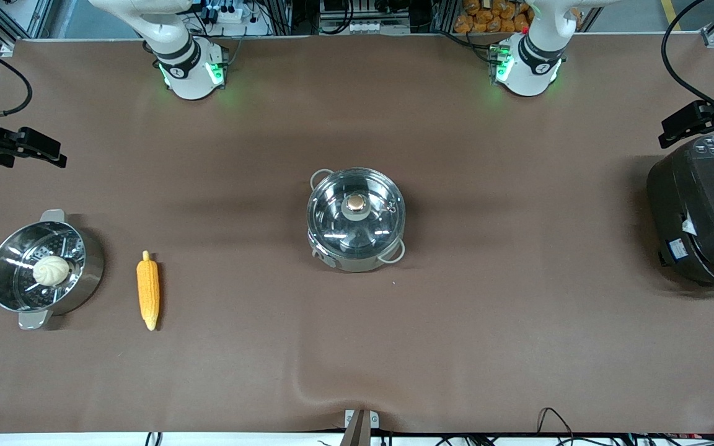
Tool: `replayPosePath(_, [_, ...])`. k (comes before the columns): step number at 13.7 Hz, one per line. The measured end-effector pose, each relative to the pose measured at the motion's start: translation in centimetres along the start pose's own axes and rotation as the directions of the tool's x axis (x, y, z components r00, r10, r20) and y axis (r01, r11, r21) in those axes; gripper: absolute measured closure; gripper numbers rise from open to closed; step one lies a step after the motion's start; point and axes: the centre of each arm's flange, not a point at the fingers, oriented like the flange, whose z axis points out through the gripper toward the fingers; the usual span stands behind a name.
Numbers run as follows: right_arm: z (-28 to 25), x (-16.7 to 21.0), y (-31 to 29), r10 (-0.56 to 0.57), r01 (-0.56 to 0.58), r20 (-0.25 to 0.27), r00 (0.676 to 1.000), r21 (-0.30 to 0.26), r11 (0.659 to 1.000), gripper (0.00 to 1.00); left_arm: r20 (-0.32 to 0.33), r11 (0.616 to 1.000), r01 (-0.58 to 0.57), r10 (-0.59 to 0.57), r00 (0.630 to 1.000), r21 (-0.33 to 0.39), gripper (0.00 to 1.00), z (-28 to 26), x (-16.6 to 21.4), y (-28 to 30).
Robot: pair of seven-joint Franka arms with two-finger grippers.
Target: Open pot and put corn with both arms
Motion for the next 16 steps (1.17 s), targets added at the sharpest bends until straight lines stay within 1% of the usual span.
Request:
replayPosePath(11, [0.1, 0.0, 0.1, 0.002, -0.002, 0.0, 1.0, 0.0, 1.0, 0.0, -0.008, 1.0, -0.005, 0.005, 1.0, 0.0, 0.0, -0.4, -0.2, 0.2])
replayPosePath(16, [1.7, 0.9, 0.2, 0.003, -0.003, 0.003, 1.0, 0.0, 1.0, 0.0, -0.008, 1.0, -0.011, 0.011, 1.0, 0.0, 0.0, -0.4, -0.2, 0.6])
